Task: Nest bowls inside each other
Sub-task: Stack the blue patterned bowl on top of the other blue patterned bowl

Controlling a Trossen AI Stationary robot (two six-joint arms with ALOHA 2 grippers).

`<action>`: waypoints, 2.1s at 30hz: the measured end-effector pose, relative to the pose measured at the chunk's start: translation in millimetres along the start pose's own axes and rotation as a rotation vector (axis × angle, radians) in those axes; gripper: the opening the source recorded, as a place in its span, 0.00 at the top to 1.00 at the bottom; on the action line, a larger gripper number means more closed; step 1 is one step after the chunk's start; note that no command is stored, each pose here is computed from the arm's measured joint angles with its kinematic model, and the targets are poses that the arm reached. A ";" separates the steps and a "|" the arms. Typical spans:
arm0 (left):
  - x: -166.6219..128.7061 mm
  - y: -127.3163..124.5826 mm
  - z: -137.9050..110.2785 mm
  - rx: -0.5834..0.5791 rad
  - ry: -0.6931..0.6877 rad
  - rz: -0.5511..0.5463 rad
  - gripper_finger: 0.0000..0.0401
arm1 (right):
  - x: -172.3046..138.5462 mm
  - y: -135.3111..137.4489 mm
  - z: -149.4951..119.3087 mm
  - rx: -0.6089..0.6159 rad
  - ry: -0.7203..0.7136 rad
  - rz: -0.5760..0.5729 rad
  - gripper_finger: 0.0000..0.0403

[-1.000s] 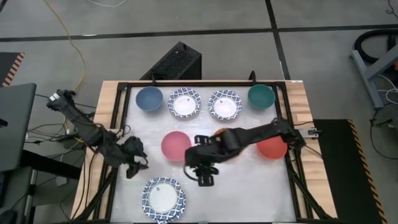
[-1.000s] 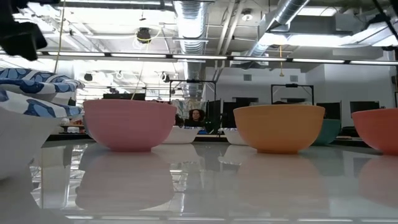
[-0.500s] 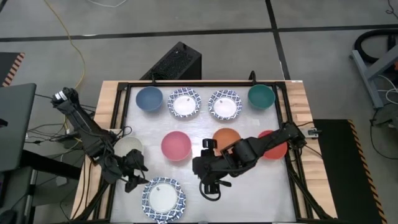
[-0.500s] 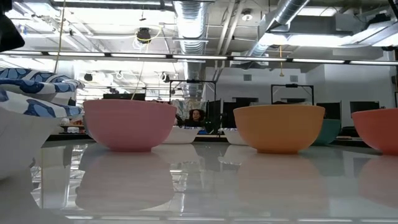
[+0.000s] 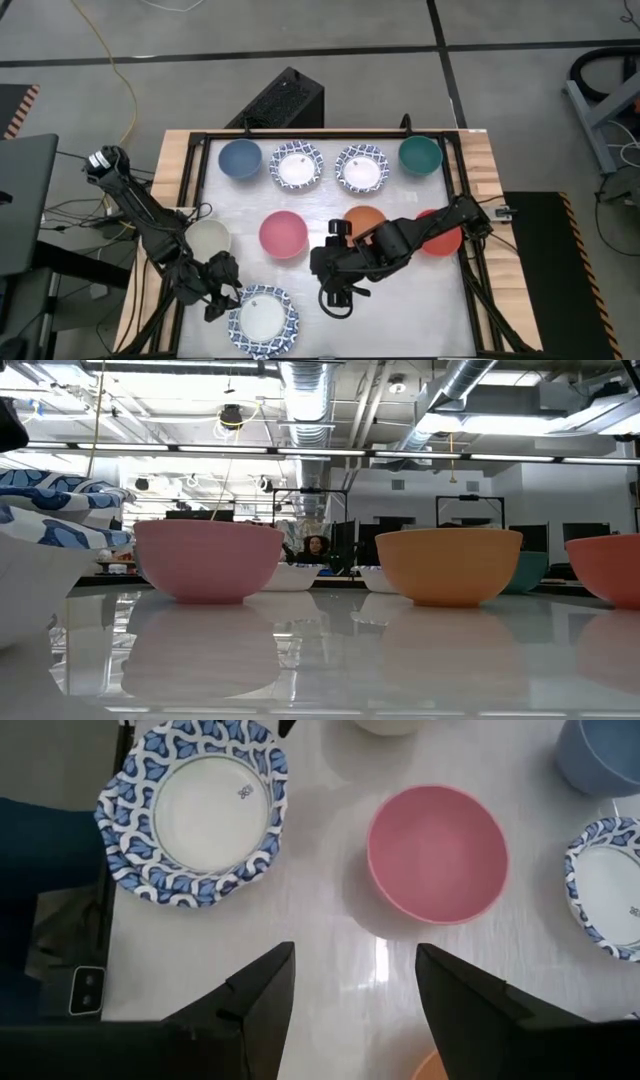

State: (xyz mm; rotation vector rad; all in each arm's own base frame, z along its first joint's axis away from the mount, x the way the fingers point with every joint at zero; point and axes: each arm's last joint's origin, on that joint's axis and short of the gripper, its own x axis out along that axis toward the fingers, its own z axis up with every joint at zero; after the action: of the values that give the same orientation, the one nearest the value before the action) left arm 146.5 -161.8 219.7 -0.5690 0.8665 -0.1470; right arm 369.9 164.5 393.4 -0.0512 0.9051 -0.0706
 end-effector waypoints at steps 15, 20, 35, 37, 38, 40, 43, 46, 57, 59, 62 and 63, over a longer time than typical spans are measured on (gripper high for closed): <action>-1.4 -6.1 2.9 -0.006 -0.009 -0.075 0.32 | 0.4 -0.2 -0.4 -0.002 0.005 -0.002 0.43; -1.6 -11.4 3.7 0.022 -0.022 -0.127 0.32 | 0.4 -0.2 -0.5 -0.002 0.006 -0.002 0.43; 1.1 -5.1 -0.8 0.009 0.013 -0.090 0.32 | 0.0 0.9 -1.0 0.013 0.007 0.000 0.43; 5.3 0.6 -5.5 -0.012 0.018 -0.094 0.32 | 0.0 0.9 -1.0 0.013 0.007 0.000 0.43; 7.9 4.0 -8.4 -0.027 0.022 -0.103 0.32 | 0.0 0.9 -1.0 0.013 0.007 0.001 0.43; 12.0 10.1 -13.3 -0.059 0.026 -0.110 0.32 | 0.1 0.6 -0.9 0.013 0.007 0.000 0.43; 15.4 16.4 -17.4 -0.096 0.022 -0.104 0.32 | 0.1 0.6 -0.9 0.013 0.008 0.000 0.43; 15.4 16.4 -17.4 -0.103 0.022 -0.104 0.32 | 0.1 0.6 -0.9 0.013 0.007 0.000 0.43; -11.5 -5.2 5.9 0.060 -0.102 -0.170 0.32 | 34.5 -19.3 -6.0 -0.086 0.061 -0.158 0.43; -22.8 -9.4 14.1 0.102 -0.155 -0.163 0.32 | 48.9 -31.2 -4.0 -0.100 0.047 -0.226 0.43; -45.0 -17.7 29.6 0.172 -0.268 -0.166 0.32 | 63.9 -51.5 2.7 -0.085 0.016 -0.269 0.44; -53.2 -19.9 34.5 0.198 -0.313 -0.158 0.32 | 67.6 -58.9 4.7 -0.078 0.014 -0.268 0.45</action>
State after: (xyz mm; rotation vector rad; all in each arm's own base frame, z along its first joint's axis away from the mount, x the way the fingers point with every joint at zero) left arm 140.1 -145.8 283.9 -0.4590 0.4960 -0.2762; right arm 412.9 100.3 347.8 -0.2445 0.9105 -0.2856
